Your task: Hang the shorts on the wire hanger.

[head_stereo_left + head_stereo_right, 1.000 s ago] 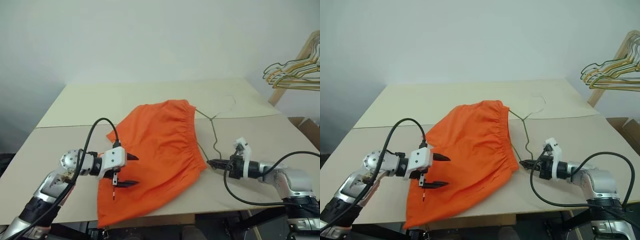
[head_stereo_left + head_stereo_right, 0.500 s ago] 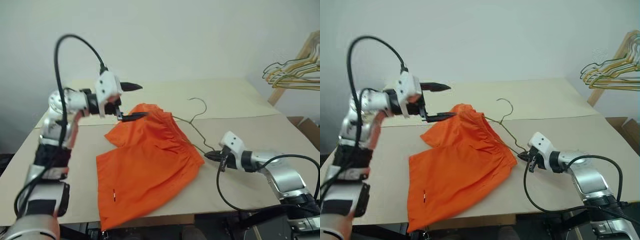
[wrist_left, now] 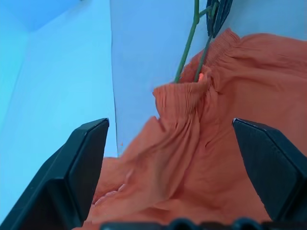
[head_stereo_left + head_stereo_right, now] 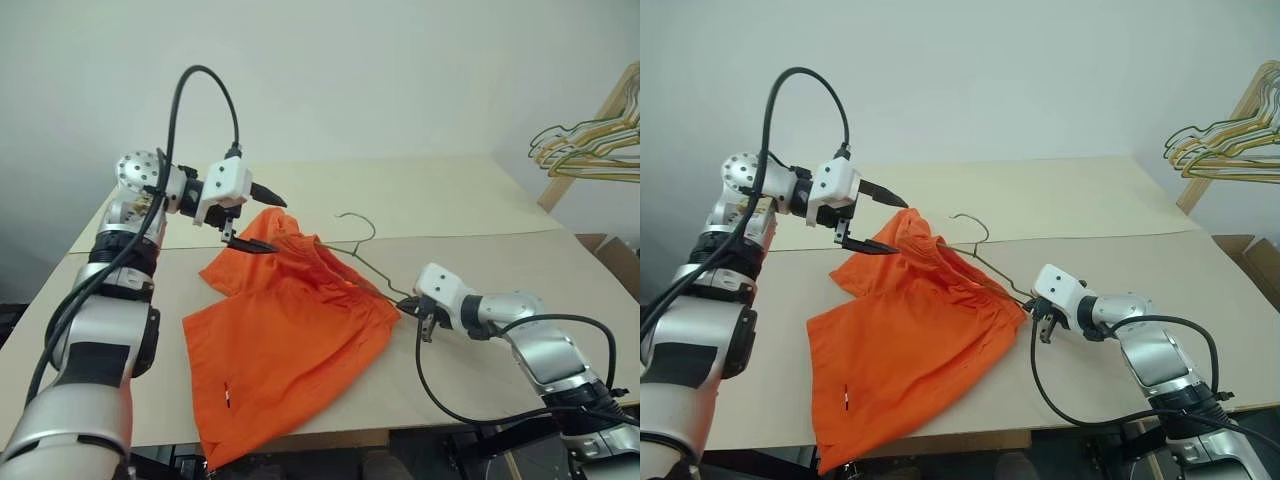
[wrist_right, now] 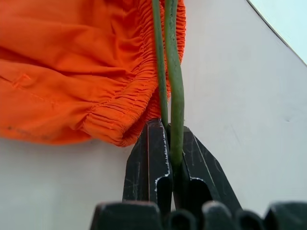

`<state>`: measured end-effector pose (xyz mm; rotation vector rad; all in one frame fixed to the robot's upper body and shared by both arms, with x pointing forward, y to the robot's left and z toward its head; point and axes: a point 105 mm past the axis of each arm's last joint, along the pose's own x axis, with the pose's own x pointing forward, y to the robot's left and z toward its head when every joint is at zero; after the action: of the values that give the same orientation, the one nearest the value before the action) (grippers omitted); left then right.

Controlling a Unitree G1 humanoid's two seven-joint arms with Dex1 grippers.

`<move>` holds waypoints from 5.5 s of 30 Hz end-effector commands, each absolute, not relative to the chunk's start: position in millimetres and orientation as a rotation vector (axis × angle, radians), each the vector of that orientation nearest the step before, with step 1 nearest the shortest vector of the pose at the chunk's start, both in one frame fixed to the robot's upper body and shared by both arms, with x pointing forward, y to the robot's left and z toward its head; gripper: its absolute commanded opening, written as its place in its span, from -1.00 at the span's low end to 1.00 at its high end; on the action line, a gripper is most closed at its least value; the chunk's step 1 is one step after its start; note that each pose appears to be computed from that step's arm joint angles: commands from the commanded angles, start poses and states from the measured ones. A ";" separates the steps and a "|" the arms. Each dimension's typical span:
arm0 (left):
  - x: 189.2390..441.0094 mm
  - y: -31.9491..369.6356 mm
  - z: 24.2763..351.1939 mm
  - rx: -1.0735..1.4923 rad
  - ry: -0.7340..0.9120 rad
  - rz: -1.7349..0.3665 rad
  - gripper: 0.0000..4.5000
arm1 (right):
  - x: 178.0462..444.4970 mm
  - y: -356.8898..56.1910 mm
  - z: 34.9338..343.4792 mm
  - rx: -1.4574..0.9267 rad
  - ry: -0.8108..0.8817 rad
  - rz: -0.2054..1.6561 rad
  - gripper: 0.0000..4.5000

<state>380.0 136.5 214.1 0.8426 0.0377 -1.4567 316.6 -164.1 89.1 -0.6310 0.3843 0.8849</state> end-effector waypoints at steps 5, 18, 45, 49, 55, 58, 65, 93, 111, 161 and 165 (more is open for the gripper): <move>382.7 124.9 214.6 0.974 0.084 -1.504 0.99 | 323.7 -153.9 116.1 -0.691 0.293 0.894 -1.00; 394.8 106.8 197.7 0.912 0.166 -1.460 0.82 | 321.4 -144.9 127.9 -0.727 0.251 0.915 -1.00; 395.9 109.7 208.1 1.003 0.120 -1.445 -1.00 | 312.3 -133.1 130.7 -0.828 0.159 0.939 -0.49; 395.1 113.0 219.4 0.977 0.116 -1.446 -1.00 | 316.6 -142.2 135.0 -0.742 0.185 0.889 0.17; 393.4 118.2 231.6 0.987 0.076 -1.440 -1.00 | 334.9 -179.4 155.6 -0.457 0.189 0.669 0.60; 391.8 121.0 232.6 0.990 0.070 -1.448 -1.00 | 339.2 -203.1 160.5 -0.160 0.214 0.569 0.60; 391.9 119.2 232.9 0.978 0.053 -1.447 -1.00 | 302.6 -196.3 118.4 0.111 0.345 0.702 0.60; 392.8 116.2 230.5 0.959 0.036 -1.442 -1.00 | 299.5 -116.2 81.1 0.436 0.544 0.878 -0.12; 383.5 136.8 226.7 0.969 0.086 -1.467 -1.00 | 322.3 -167.0 89.6 0.366 0.492 0.693 -0.99; 389.6 136.1 205.5 0.950 0.026 -1.366 -1.00 | 341.7 -119.2 223.2 -0.856 0.043 0.853 -0.99; 391.7 134.9 205.6 0.938 0.018 -1.345 -1.00 | 337.7 -118.5 218.3 -0.901 0.048 0.884 -0.99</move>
<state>390.2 138.0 192.4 0.9347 0.0810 -1.3704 339.8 -118.8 206.1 -0.8575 0.0971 0.8923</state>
